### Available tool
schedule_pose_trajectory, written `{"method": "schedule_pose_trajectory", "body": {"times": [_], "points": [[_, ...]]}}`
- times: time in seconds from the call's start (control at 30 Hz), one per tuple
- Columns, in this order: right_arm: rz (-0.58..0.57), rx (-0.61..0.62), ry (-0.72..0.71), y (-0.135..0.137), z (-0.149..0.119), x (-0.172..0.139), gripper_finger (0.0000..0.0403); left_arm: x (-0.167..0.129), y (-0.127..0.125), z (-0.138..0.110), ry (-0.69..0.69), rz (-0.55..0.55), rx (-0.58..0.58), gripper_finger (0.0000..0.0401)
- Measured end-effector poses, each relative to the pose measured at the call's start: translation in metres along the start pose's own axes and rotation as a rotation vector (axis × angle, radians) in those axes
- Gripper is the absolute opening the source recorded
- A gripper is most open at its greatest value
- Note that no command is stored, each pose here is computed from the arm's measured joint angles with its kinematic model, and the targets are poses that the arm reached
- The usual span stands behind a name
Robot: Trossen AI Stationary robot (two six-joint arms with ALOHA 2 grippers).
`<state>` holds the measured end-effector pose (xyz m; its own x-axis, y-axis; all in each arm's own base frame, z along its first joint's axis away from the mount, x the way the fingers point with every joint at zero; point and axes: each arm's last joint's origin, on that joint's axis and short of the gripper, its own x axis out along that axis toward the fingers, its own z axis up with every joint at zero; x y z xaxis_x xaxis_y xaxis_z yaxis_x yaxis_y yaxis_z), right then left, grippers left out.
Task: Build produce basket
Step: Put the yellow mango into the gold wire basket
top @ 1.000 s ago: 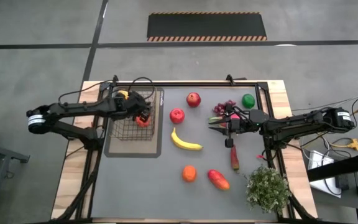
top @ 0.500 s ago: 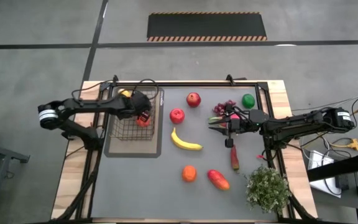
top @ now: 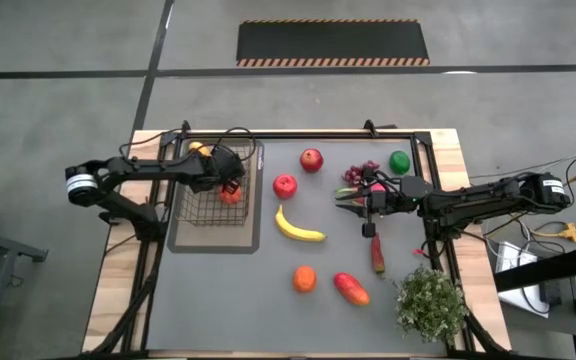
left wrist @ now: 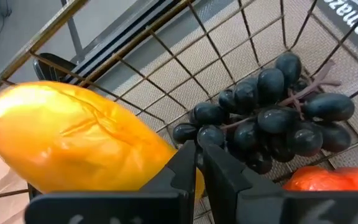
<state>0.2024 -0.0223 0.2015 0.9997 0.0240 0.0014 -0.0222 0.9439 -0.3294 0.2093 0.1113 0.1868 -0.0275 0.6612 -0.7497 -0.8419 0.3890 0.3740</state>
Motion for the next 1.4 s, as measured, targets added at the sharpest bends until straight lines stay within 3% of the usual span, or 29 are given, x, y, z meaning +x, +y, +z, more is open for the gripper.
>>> {"method": "schedule_pose_trajectory", "body": {"times": [0.3,0.6,1.0,1.4], "points": [[0.001,-0.003,0.003,0.000,0.000,0.000,0.0056,-0.010,0.005,0.004,-0.002,-0.014,0.021,0.0012],[0.001,-0.005,0.003,0.000,0.000,0.000,0.0056,-0.034,0.019,0.007,0.056,-0.179,0.125,0.0012],[0.003,-0.004,0.007,0.000,-0.001,0.000,0.0056,-0.010,0.018,-0.009,0.118,-0.031,0.141,0.0012],[0.003,-0.004,0.007,0.000,-0.001,0.000,0.0056,-0.010,0.018,-0.004,0.089,0.007,0.112,0.0012]]}}
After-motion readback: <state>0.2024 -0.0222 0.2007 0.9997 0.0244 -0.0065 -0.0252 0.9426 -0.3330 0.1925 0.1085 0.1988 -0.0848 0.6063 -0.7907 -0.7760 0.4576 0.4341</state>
